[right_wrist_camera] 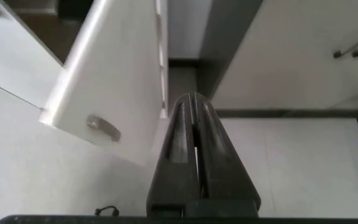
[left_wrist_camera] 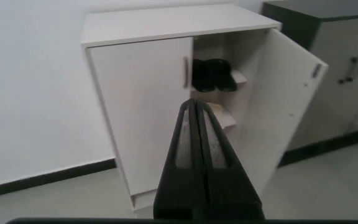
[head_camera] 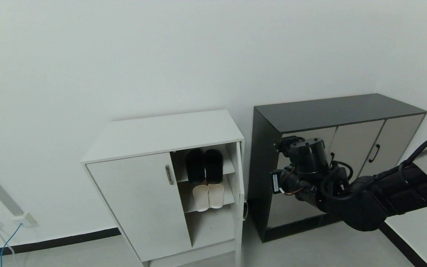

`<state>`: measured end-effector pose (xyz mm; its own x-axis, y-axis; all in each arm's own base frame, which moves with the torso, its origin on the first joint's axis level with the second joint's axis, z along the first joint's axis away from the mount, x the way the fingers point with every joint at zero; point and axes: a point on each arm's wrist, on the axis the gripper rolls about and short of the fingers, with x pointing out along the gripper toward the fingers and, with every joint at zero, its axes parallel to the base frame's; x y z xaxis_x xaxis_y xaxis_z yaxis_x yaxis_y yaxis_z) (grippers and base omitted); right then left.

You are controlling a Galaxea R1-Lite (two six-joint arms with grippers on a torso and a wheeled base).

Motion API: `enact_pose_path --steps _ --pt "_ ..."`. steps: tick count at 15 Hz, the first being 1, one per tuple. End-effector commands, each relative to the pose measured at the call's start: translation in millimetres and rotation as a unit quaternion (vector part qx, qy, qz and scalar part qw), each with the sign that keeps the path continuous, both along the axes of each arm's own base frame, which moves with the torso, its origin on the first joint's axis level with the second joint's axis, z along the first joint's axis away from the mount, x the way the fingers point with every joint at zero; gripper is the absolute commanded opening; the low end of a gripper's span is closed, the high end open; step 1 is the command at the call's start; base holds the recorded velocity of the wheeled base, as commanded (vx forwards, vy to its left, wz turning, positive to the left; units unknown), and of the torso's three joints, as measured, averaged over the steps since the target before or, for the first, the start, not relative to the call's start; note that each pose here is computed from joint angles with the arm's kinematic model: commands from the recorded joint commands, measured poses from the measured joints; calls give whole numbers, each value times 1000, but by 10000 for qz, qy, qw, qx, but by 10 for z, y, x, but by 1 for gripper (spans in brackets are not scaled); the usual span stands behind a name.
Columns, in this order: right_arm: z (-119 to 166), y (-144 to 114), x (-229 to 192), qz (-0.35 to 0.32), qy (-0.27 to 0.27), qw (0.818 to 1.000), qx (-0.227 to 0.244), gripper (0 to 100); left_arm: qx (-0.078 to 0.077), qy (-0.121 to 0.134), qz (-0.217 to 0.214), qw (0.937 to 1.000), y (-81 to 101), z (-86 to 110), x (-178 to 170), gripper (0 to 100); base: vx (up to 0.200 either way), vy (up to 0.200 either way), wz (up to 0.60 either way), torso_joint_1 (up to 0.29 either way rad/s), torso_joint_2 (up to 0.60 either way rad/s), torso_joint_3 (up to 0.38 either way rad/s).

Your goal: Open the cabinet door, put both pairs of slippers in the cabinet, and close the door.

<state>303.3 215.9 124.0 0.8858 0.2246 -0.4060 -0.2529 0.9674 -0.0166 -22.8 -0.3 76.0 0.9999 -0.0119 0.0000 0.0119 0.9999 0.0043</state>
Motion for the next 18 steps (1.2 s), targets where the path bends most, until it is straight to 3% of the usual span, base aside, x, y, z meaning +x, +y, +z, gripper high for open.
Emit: enact_pose_path --steps 1,6,8,9,13,18 --pt "7 2 -11 65 9 10000 24 0 2 0 -2 10000 0 -1 0 0 0 0 600 2 2 -2" --pt "24 -40 3 252 7 9997 -23 0 2 0 6 10000 0 -1 0 0 0 0 120 1 1 0" --pt "12 -63 6 106 -49 9997 -236 0 2 8 6 10000 0 0 1 0 0 0 0 0 0 0" --pt "-4 -116 38 -366 -161 9975 -580 0 2 0 6 10000 0 -1 0 0 0 0 0 0 0 0" --pt "44 -356 130 -918 -242 9906 -989 0 -6 0 6 10000 0 -1 0 0 0 0 0 0 0 0" --pt "-227 -544 141 -1060 157 9829 -1500 0 -6 8 6 10000 0 0 1 0 0 0 0 0 0 0"
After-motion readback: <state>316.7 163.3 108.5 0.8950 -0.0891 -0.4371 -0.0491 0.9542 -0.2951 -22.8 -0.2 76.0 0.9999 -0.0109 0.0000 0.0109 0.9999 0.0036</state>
